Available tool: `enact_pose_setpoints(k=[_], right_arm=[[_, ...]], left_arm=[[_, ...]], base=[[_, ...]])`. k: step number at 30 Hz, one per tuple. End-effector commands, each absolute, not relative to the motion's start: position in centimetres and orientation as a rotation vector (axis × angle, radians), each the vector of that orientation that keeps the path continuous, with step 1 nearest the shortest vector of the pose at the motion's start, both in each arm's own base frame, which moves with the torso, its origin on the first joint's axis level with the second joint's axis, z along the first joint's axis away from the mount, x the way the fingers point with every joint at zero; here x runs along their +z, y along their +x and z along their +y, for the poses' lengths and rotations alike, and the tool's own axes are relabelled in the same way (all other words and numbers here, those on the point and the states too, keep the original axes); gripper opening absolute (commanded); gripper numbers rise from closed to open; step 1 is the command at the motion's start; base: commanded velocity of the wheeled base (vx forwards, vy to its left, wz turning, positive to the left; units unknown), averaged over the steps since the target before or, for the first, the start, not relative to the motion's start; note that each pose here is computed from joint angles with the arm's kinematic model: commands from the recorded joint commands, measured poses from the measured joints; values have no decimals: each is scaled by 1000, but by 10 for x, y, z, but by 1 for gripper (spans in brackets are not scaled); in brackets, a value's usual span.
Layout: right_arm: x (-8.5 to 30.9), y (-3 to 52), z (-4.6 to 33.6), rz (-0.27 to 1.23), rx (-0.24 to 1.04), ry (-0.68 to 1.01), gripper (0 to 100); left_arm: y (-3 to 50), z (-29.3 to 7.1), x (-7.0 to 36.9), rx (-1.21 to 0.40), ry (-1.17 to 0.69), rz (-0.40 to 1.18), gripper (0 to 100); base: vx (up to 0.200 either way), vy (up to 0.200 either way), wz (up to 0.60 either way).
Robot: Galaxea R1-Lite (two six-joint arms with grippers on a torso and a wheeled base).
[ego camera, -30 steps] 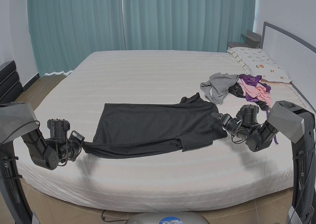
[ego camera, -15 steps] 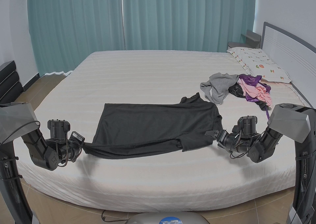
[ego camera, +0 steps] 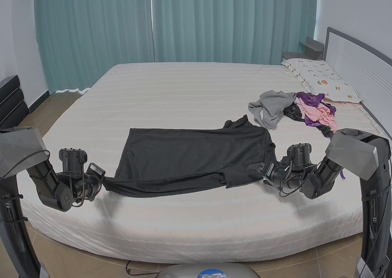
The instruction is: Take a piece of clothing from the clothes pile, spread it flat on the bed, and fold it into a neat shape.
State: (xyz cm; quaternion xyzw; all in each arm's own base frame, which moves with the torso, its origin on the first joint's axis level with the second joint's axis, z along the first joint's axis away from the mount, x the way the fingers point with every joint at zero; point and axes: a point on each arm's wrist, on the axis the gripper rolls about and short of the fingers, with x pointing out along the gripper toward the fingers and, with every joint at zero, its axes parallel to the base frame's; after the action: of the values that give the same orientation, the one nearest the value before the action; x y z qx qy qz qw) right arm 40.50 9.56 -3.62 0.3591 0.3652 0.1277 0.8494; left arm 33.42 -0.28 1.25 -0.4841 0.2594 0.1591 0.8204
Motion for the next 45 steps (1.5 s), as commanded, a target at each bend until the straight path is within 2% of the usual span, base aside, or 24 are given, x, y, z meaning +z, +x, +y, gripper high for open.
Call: enact_pose_setpoints(k=[1,6,7,16,25,36,45], right_arm=[[-36,412,98,758,282,758,100],[-38,415,99,754,287,758,100],[-38,415,99,755,287,758,0],[-38,412,97,787,259,753,0],[-1,386,77,769,239,772,0],[43,311,42,796,236,810,0],[59,246,23,809,214,762,0]], left_arm=[[334,-3,11,340,-1030,555,0],[335,-3,12,338,-1031,552,0],[335,-3,12,339,-1030,554,0],[334,-3,12,340,-1030,555,0],[329,-3,14,342,-1031,558,0],[309,-3,26,312,-973,582,0],[289,-18,24,257,-865,654,0]], base=[[0,0,0],[0,0,0],[0,0,0],[0,0,0],[0,0,0],[0,0,0],[0,0,0]])
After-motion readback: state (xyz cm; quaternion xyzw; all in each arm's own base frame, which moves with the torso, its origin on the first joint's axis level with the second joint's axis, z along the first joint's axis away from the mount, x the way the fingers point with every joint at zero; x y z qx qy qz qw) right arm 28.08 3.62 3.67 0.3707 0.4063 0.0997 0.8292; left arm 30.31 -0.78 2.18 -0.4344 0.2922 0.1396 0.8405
